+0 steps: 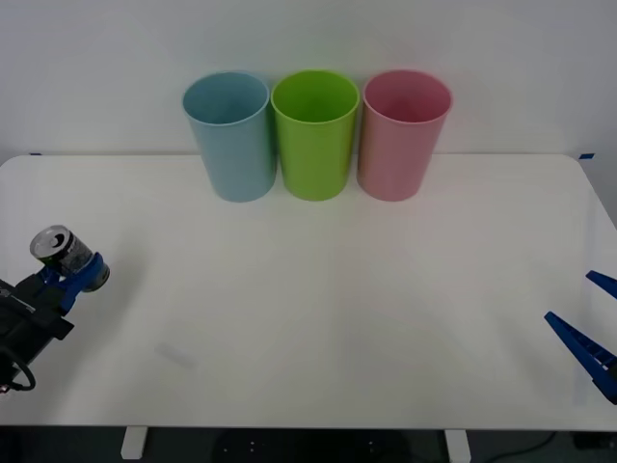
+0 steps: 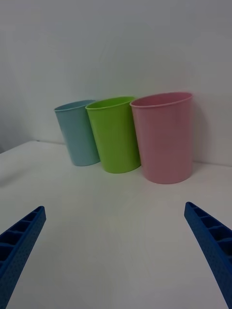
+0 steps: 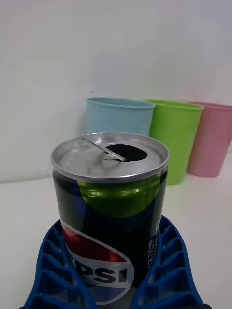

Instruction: Grasp the object on the table and drop it into the matching bin: aluminum can to the light blue bin, PET bottle to the pink bin.

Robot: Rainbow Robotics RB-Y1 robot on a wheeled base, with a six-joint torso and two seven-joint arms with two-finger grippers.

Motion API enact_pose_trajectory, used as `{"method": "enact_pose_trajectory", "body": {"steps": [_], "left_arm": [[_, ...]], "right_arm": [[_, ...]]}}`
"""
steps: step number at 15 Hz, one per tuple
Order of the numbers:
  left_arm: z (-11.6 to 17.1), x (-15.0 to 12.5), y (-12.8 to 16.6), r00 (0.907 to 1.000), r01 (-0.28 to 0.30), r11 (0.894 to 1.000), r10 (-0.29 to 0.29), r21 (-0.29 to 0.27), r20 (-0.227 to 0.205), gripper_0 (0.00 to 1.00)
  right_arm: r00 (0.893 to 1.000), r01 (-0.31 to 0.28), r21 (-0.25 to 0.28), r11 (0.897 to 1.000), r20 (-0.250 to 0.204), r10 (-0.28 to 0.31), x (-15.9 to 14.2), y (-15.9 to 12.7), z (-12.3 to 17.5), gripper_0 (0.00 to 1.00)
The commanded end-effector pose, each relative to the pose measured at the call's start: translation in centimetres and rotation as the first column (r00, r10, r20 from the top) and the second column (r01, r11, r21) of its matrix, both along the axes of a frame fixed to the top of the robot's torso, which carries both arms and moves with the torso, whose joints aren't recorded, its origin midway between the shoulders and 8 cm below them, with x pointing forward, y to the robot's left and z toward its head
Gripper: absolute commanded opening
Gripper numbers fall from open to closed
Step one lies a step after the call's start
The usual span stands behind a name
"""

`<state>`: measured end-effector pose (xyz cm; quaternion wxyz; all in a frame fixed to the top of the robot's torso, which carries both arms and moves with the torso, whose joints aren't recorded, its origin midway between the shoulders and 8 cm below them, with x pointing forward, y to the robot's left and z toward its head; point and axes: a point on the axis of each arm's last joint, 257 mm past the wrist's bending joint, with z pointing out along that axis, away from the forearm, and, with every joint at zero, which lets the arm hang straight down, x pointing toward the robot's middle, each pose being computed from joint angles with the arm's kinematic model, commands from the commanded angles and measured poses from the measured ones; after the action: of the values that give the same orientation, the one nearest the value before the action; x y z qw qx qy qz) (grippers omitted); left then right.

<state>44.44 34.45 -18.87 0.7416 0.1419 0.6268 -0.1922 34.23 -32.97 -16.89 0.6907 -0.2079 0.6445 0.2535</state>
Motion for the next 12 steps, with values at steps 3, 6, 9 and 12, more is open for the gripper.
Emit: {"method": "enact_pose_trajectory", "body": {"steps": [3,6,9,12], "left_arm": [[4.6,3.9,-1.6,0.9985,0.052,0.998,-0.052,-0.03,0.02,0.0],[7.5,6.6,-2.6,0.9974,0.069,0.996,-0.068,-0.049,0.024,0.0],[10.1,9.1,-3.5,0.9967,0.08,0.994,-0.079,-0.075,0.021,0.0],[12.8,11.0,-4.1,0.9965,0.083,0.992,-0.082,-0.095,0.019,0.0]], "right_arm": [[1.0,0.0,0.0,1.0,0.0,0.0,0.0,0.0,0.0,1.0],[1.0,0.0,0.0,1.0,0.0,0.0,0.0,0.0,0.0,1.0],[1.0,0.0,0.0,1.0,0.0,0.0,0.0,0.0,0.0,1.0],[1.0,0.0,0.0,1.0,0.0,0.0,0.0,0.0,0.0,1.0]]}}
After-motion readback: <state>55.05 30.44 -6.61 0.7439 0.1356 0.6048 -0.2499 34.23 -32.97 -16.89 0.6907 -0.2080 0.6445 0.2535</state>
